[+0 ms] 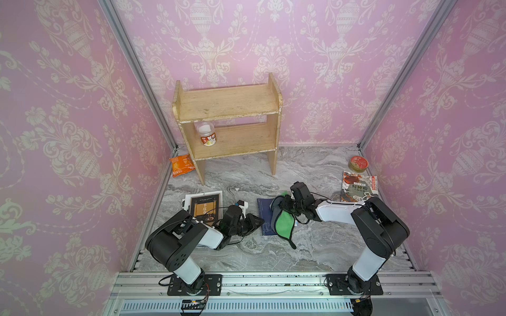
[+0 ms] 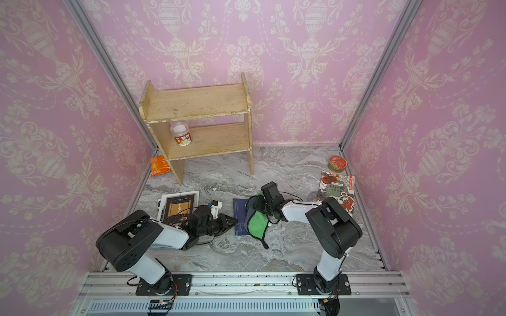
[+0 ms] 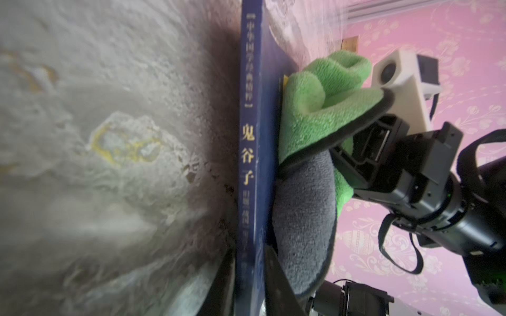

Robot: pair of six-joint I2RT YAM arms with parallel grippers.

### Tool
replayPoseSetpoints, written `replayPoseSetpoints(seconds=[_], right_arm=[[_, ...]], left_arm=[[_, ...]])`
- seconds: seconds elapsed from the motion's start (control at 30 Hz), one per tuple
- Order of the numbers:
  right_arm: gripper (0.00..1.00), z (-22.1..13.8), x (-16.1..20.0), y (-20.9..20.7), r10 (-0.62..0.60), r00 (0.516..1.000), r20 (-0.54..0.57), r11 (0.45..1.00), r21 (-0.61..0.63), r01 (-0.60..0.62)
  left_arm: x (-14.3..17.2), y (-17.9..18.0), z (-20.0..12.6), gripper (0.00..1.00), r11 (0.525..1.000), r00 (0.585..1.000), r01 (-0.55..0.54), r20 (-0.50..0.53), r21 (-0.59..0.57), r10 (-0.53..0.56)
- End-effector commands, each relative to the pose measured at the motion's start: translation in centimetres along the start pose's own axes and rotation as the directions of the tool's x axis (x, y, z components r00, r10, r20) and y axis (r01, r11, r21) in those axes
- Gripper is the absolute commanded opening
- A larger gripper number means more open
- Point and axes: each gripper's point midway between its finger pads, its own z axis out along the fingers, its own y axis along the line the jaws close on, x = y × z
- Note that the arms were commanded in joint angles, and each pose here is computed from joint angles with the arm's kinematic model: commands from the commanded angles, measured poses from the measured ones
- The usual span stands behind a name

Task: Wipe the cover of the book
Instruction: Wipe the dirt from the cover of the book.

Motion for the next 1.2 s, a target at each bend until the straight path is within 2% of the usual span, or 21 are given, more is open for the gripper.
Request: replayPoseSetpoints(seconds=[0.0,0.1,0.27,0.43,0.6,0.7,0.83,0.9,1.0,1.17], right_arm=[[0.0,-0.8,8.7,-10.4,0.155,0.958,-0.242,0.929,0.364,-0.058],[0.0,-0.8,8.8,-10.3,0.154,0.957,-0.246,0.93,0.362,-0.057],[0.0,-0.7,8.7,-9.1,0.062,0.96,-0.272,0.931,0.363,0.043],[0.0,1.5,9.1,-4.9,-0.056,0.937,-0.346,0.947,0.279,0.159],[0.0,3.7,10.1,-0.6,-0.141,0.904,-0.404,0.964,0.152,0.218],[0.0,3.5,7.9,-2.5,-0.118,0.918,-0.379,0.956,0.207,0.208],[0.0,1.8,4.2,-8.2,0.029,0.949,-0.313,0.949,0.308,0.073],[0.0,1.1,3.6,-9.5,0.049,0.951,-0.304,0.945,0.323,0.054],[0.0,1.6,4.4,-8.3,0.016,0.944,-0.33,0.949,0.302,0.09],[0.0,4.8,7.8,-2.1,-0.109,0.914,-0.391,0.955,0.214,0.206]], left_arm=[[-1.1,-0.6,0.4,0.23,0.999,0.998,0.022,0.063,0.044,-0.025],[-1.0,-0.7,0.8,0.1,0.997,0.998,0.034,0.049,0.067,-0.038],[-0.3,-0.4,1.2,0.01,0.997,0.999,0.035,0.007,0.069,-0.036],[1.1,-0.9,2.1,0.0,0.998,0.994,-0.009,-0.109,0.069,0.016],[2.0,-0.8,2.2,0.0,0.997,0.986,-0.028,-0.164,0.066,0.038],[2.3,-0.6,1.9,0.0,0.998,0.983,-0.04,-0.177,0.054,0.049],[2.6,-0.3,1.5,0.0,0.998,0.98,-0.058,-0.188,0.037,0.064],[2.7,-0.3,1.5,0.0,0.997,0.978,-0.068,-0.196,0.031,0.073],[2.7,-0.5,1.6,0.0,0.997,0.975,-0.078,-0.205,0.03,0.082],[2.5,-0.9,1.9,0.0,0.996,0.972,-0.087,-0.215,0.033,0.092]])
